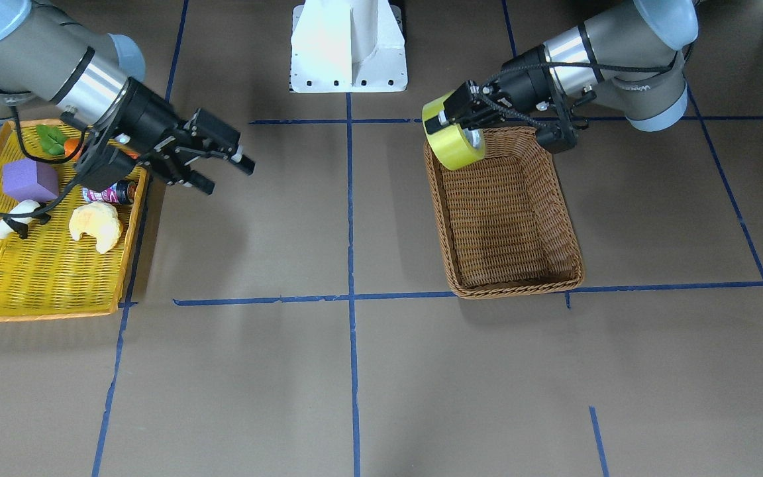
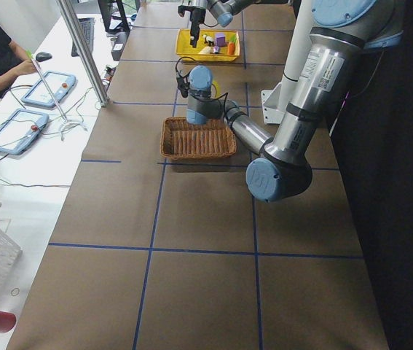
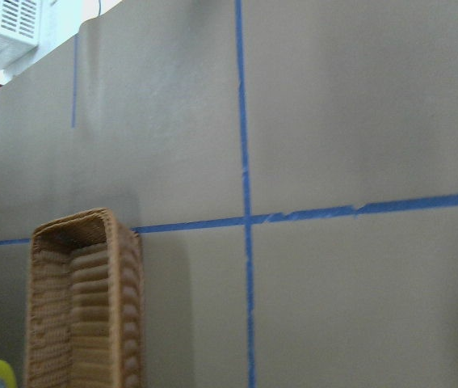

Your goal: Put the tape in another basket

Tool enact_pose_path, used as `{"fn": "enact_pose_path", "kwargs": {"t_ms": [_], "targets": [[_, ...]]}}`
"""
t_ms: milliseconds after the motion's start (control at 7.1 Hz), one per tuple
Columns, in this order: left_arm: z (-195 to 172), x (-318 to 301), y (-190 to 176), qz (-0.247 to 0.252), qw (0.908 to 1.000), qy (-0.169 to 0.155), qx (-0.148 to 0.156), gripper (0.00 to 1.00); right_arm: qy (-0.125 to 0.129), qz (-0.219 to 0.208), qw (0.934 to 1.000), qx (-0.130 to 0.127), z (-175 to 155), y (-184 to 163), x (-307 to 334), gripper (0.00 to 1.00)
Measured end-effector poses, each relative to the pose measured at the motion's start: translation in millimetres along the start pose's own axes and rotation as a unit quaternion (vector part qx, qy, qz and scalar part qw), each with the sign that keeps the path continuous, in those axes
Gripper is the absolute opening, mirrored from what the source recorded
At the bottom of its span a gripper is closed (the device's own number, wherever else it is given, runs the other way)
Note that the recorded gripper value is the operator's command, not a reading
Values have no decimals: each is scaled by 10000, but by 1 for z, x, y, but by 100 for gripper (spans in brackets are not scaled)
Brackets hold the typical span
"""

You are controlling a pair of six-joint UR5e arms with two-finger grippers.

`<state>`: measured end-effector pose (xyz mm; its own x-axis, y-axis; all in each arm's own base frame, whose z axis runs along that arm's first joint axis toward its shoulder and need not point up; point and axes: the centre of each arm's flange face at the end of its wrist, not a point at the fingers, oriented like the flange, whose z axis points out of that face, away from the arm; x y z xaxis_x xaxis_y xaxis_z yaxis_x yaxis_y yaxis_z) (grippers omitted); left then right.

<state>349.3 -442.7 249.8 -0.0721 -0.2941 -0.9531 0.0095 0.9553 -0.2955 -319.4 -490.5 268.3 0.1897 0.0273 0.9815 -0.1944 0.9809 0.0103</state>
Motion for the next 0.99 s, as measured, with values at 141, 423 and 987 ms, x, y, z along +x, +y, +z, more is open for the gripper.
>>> {"fn": "enact_pose_path", "kwargs": {"t_ms": [141,423,987], "targets": [[6,-6,-12,192,9989,-411,126,0,498,-328,9982,104,-5,-20,16,100],[20,-23,-30,594,9905,-1215,252,0,1563,-1188,9805,75,-20,-55,59,100],[54,-81,-48,1156,9564,-2623,557,35,2522,-1894,9482,-368,-72,-91,132,100]]}}
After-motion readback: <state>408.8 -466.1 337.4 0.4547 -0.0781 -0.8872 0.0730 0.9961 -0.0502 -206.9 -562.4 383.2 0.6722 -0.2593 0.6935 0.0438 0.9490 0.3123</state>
